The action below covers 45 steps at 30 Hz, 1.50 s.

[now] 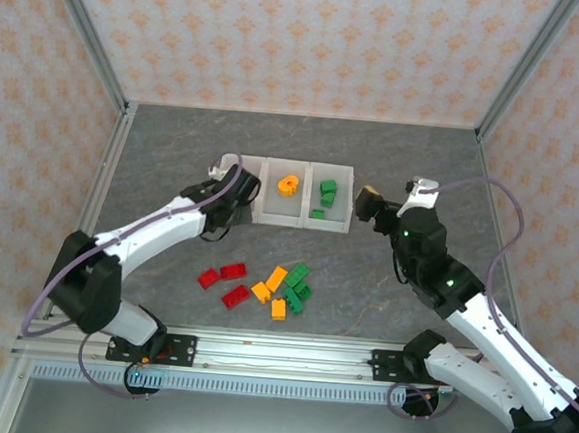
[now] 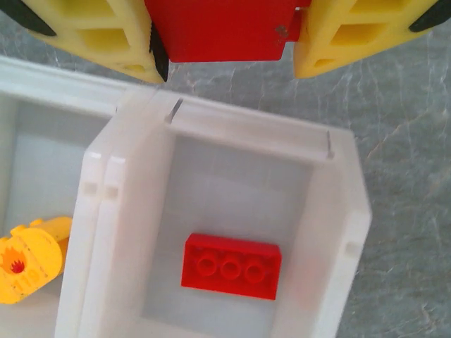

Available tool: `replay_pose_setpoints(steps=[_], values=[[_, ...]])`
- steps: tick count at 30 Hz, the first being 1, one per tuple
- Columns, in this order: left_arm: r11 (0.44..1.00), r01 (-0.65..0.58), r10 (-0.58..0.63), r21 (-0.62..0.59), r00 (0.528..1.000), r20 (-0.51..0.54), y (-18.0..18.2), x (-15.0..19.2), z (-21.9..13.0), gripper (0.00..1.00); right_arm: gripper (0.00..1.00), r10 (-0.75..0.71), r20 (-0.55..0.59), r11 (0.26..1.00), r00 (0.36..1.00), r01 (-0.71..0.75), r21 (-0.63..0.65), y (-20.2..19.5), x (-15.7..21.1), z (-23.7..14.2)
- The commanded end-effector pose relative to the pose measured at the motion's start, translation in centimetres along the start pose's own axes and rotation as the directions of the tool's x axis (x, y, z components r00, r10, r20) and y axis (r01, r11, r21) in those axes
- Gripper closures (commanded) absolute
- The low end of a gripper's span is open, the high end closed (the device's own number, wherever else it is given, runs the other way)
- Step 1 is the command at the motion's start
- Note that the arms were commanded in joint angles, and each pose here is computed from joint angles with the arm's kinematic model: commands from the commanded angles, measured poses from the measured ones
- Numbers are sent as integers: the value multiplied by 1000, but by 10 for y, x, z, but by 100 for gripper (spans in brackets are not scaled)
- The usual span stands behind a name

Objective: Sort the legos into containers by color
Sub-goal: Place the lego in the container, then pick up the lego from the middle-left of the table.

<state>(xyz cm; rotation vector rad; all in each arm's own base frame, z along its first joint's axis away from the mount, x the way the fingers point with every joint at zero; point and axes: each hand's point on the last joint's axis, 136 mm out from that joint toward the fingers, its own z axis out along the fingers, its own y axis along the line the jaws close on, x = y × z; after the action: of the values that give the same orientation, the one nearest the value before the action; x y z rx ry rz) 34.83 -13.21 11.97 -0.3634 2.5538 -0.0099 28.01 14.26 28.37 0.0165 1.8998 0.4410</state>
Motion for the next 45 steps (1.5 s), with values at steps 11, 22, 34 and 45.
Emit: replay_pose_setpoints(steps=[11,22,34,45], values=[[989,-78,67,-127,994,-85,9,-33,43,58,0,-33,-212,986,977,-3,-167,19,52,-12],[995,-45,38,-87,996,-83,2,-42,63,51,0,-10,-152,985,988,-16,-169,16,40,-22],[999,23,-23,-26,1000,18,1,-60,32,1,0,-4,-163,987,987,-22,-162,15,44,-19],[999,-2,1,41,1000,20,13,-11,-7,1,0,4,-191,989,982,-32,-143,12,53,-16]])
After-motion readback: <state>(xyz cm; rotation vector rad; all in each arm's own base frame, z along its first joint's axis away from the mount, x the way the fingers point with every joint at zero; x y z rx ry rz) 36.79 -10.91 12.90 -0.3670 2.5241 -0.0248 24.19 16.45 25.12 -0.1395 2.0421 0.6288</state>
